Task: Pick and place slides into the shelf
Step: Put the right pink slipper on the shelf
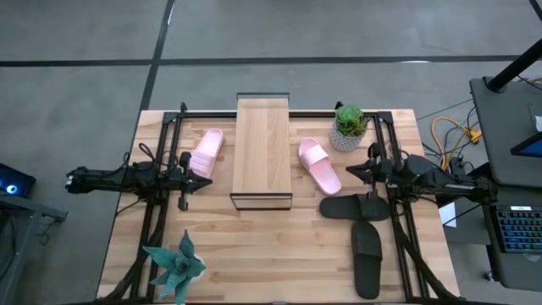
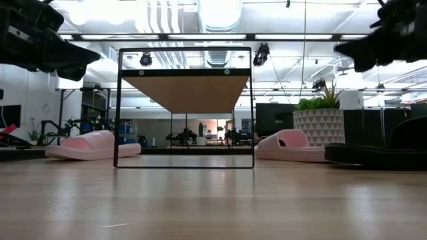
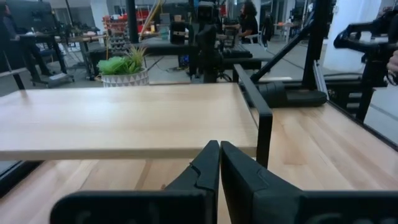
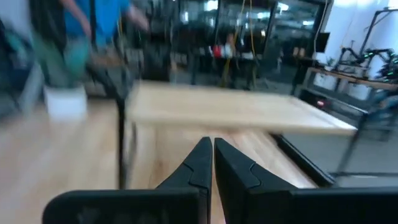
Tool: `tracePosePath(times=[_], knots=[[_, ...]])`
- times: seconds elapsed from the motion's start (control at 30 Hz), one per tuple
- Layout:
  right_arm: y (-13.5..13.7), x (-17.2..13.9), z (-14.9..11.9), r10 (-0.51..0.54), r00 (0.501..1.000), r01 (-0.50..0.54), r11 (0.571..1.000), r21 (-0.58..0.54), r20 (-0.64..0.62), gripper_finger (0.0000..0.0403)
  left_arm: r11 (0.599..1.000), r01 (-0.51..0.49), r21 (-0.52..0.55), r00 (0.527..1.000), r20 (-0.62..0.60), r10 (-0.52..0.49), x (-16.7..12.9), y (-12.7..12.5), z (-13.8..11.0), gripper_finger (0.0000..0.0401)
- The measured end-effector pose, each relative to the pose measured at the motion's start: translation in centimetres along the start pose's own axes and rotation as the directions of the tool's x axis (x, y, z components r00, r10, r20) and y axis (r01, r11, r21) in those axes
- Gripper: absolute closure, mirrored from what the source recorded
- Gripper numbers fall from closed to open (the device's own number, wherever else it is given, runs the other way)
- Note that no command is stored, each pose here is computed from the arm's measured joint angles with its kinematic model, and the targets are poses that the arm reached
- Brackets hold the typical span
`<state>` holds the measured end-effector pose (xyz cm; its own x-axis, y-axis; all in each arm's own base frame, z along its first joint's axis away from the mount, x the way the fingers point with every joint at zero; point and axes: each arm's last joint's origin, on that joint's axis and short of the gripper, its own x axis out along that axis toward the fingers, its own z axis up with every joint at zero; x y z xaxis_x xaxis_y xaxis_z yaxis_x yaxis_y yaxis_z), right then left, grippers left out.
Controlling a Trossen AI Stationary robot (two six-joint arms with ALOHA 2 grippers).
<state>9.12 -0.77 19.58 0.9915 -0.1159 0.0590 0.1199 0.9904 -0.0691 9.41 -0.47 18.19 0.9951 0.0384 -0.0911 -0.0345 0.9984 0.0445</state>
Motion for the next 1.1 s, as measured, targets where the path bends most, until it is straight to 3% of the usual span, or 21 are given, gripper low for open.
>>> tracePosePath(times=[0.1, 0.23, 0.33, 0.53, 0.7, 0.93, 1.1], knots=[[0.0, -0.1, 1.3, 0.01, 0.991, -0.024, 0.995, 0.101, 0.133, 0.0394, 1.0, -0.004, -0.008, 0.998, 0.066, 0.004, 0.0, 0.0, 0.6, 0.0401], [-0.2, -0.4, 2.9, -0.004, 0.956, -0.012, 0.999, 0.051, 0.295, 0.0394, 0.999, -0.021, 0.049, 0.986, 0.166, 0.012, -0.1, 0.1, 1.6, 0.0401], [-0.2, -0.5, 3.1, -0.006, 0.948, -0.006, 0.999, 0.038, 0.318, 0.0394, 0.993, -0.041, 0.111, 0.979, 0.205, 0.017, -0.2, 0.1, 2.0, 0.0401], [-0.2, -0.3, 3.0, -0.005, 0.953, 0.031, 0.996, -0.083, 0.302, 0.0394, 0.989, -0.08, 0.122, 0.957, 0.287, 0.042, -0.3, 0.2, 2.9, 0.0395], [-0.2, 0.3, 3.7, 0.006, 0.964, 0.028, 0.992, -0.122, 0.268, 0.0385, 0.988, -0.085, 0.128, 0.954, 0.298, 0.043, 0.1, 0.2, 3.1, 0.0342], [-0.2, 2.9, 4.9, 0.015, 0.994, 0.003, 0.986, -0.169, 0.104, 0.0319, 0.987, -0.091, 0.131, 0.956, 0.288, 0.05, 1.2, 0.1, 3.2, 0.0242], [-0.3, 4.7, 7.4, 0.023, 0.999, -0.031, 0.973, -0.23, -0.037, 0.0271, 0.987, -0.089, 0.132, 0.959, 0.28, 0.049, 1.4, 0.0, 3.2, 0.0212]])
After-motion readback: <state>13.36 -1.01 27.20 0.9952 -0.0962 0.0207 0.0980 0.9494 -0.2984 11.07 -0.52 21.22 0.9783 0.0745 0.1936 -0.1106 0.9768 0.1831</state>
